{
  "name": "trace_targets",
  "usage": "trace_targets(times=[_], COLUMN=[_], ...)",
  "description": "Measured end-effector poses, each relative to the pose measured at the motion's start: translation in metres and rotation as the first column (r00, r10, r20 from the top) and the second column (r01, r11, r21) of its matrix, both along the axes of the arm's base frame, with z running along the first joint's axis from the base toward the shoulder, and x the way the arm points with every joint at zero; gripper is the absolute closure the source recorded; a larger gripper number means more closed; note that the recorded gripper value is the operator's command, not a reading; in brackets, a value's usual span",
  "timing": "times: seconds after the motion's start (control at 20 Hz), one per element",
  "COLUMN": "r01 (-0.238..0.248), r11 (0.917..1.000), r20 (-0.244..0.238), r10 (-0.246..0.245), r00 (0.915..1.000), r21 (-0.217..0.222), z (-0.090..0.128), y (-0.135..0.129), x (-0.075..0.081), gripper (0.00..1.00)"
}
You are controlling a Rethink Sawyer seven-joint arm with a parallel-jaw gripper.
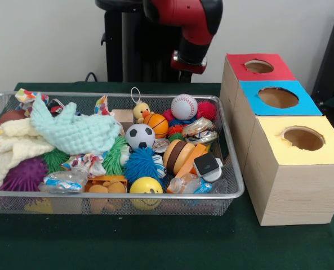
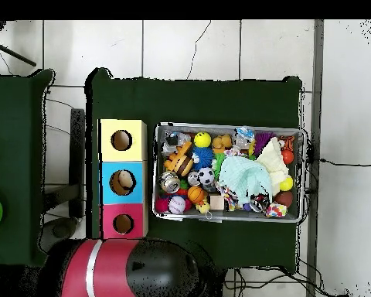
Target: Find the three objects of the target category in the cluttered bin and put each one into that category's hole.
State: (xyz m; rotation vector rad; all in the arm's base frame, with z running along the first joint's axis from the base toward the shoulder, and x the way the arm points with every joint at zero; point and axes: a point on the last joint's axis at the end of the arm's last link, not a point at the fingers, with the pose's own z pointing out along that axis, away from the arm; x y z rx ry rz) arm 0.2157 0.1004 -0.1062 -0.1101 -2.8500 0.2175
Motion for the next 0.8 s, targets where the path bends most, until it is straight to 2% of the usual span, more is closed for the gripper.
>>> trace_targets(times=[0.25, 0.45, 0.7, 0.8], r01=[0.010, 0.019, 0.026, 0.035], r11=[0.9999, 0.9997, 0.9995, 0.9992], r20=[-0.012, -0.001, 0.001, 0.007], r10=[-0.010, -0.019, -0.026, -0.035], r00=[0.9999, 0.9998, 0.9997, 0.9994], r21=[0.007, 0.015, 0.019, 0.021], z=[0.019, 0.042, 0.067, 0.079], y=[0.007, 0.013, 0.018, 0.018], x=[0.010, 0.027, 0.039, 0.051], gripper=[1.00, 1.00, 1.00, 1.00])
